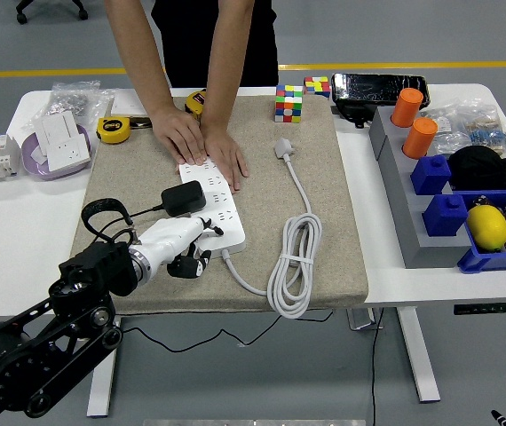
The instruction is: Pick up the plug,place it near the board,insert it into the board,press the button
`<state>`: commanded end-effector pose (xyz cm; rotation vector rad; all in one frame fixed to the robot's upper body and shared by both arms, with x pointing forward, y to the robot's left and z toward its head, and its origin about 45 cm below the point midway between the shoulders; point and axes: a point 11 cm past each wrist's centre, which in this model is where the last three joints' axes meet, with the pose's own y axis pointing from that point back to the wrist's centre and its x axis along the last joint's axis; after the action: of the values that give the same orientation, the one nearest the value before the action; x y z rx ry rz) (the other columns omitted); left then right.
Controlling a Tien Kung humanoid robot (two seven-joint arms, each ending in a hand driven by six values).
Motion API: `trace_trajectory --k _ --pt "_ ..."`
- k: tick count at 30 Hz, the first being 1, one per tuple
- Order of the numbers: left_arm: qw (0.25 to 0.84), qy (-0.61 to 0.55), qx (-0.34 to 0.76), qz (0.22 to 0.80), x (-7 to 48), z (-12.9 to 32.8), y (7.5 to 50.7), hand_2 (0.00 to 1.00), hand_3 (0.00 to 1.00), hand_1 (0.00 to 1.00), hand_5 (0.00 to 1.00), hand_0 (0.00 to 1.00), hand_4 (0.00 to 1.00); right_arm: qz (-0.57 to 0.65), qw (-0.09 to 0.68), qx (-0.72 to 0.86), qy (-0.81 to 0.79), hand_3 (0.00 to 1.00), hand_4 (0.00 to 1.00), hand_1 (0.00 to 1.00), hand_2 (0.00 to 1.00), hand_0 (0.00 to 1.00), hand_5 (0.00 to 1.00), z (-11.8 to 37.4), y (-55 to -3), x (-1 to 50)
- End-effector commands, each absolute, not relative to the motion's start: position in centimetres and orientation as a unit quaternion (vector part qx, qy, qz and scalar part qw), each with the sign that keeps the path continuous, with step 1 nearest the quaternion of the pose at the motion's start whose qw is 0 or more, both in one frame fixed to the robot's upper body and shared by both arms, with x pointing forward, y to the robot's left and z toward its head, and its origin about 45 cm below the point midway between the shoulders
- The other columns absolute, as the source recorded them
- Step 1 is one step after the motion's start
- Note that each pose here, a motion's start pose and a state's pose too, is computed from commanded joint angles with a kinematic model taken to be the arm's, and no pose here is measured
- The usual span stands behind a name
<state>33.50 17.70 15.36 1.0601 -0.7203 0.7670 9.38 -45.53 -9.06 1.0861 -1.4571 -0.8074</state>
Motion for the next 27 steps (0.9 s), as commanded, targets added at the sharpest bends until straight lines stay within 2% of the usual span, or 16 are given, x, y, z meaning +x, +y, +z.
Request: trace_trajectory --k 27 --pt "0.724 -0.335 0.494 0.346 33.51 14.74 17.96 0.149 0.762 0.054 0.085 0.165 0.404 -0.340 0.545 0.458 -0.614 0.793 0.998 0.788 0.760 0.891 0.998 -9.06 -45.55 9.37"
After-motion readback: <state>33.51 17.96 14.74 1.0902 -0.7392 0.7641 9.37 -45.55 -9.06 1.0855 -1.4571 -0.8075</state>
